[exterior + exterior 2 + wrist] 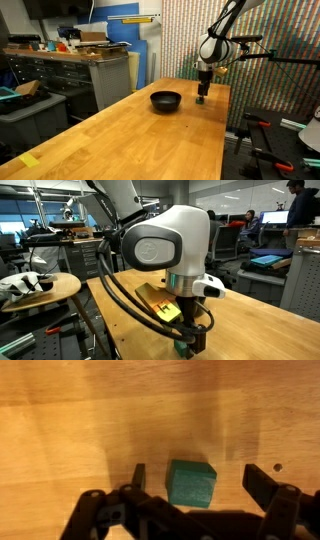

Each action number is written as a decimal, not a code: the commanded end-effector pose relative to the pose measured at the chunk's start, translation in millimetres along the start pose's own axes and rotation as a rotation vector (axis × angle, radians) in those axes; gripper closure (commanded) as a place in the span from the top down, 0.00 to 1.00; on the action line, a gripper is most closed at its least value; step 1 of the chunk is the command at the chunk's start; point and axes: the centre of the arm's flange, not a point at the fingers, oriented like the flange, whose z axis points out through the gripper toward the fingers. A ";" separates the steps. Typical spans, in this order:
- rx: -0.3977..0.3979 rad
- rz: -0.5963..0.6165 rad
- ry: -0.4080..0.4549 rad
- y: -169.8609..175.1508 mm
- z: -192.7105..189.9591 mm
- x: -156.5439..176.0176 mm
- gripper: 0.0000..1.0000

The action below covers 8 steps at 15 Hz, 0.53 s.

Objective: Put the green block in the bowl

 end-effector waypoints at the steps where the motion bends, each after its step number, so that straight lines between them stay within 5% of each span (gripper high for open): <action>1: 0.024 0.008 0.011 13.9 12.2 11.8 1.00; 2: 0.026 0.012 0.009 15.5 14.7 12.4 1.00; 3: 0.027 0.012 0.005 16.7 16.8 12.6 0.82; 8: 0.027 0.000 0.010 14.2 16.2 13.5 0.40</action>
